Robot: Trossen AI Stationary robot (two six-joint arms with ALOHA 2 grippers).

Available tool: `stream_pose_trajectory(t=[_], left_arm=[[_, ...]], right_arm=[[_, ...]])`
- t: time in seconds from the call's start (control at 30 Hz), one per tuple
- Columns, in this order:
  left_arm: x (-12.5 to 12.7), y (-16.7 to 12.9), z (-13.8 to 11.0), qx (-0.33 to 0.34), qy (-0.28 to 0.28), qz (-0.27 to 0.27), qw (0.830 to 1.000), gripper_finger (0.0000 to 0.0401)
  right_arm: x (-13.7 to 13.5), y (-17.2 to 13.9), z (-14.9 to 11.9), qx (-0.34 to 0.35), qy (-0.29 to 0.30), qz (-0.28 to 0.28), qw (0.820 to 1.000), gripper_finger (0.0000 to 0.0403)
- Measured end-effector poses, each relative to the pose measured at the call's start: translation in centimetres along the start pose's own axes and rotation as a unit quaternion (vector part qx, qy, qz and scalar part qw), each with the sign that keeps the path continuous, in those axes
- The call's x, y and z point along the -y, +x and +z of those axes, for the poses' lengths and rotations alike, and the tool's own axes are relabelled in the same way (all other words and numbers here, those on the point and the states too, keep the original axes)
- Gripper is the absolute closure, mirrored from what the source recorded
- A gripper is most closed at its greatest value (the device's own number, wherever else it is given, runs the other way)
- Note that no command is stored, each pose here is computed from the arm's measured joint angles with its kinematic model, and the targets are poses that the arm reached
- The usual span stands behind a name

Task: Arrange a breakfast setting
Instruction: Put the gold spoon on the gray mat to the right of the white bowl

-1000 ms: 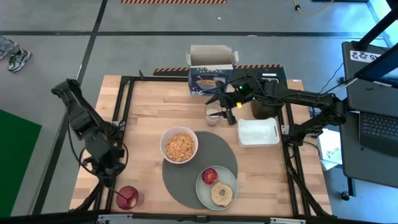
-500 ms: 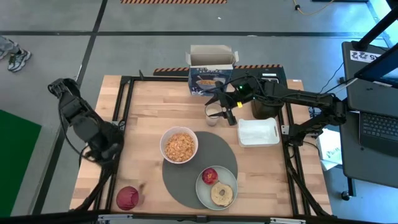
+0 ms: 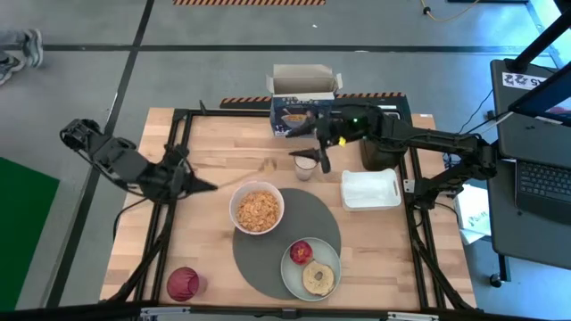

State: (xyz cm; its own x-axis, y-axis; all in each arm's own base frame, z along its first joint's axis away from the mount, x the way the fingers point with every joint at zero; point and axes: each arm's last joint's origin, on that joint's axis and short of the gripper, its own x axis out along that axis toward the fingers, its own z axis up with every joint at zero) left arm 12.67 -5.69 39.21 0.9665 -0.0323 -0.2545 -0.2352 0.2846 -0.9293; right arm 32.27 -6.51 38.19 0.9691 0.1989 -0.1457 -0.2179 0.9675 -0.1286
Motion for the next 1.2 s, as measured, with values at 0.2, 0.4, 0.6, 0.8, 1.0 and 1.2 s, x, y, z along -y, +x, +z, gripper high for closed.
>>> stream_pose_trajectory(t=[0.2,0.4,0.6,0.8,1.0,1.2], left_arm=[[1.3,2.0,1.6,0.116,0.130,-0.019,0.985,0.0401],[1.5,3.1,3.0,0.209,0.230,0.022,0.950,0.0401],[2.3,3.6,4.9,0.281,0.318,0.035,0.905,0.0401],[3.4,3.9,6.9,0.351,0.397,0.035,0.847,0.0401],[3.5,6.5,8.5,0.360,0.452,0.017,0.816,0.0401],[2.5,9.9,9.5,0.336,0.446,0.006,0.830,0.0401]], right_arm=[[0.4,-0.1,1.3,0.059,0.045,-0.040,0.996,0.0170],[0.6,-0.3,2.2,0.109,0.103,-0.058,0.987,0.0170],[1.0,-0.1,3.1,0.177,0.154,-0.055,0.970,0.0170],[1.7,1.1,3.2,0.264,0.225,-0.052,0.936,0.0170],[2.4,2.2,2.8,0.343,0.240,-0.057,0.906,0.0171],[2.7,2.1,4.3,0.359,0.189,-0.078,0.911,0.0171]])
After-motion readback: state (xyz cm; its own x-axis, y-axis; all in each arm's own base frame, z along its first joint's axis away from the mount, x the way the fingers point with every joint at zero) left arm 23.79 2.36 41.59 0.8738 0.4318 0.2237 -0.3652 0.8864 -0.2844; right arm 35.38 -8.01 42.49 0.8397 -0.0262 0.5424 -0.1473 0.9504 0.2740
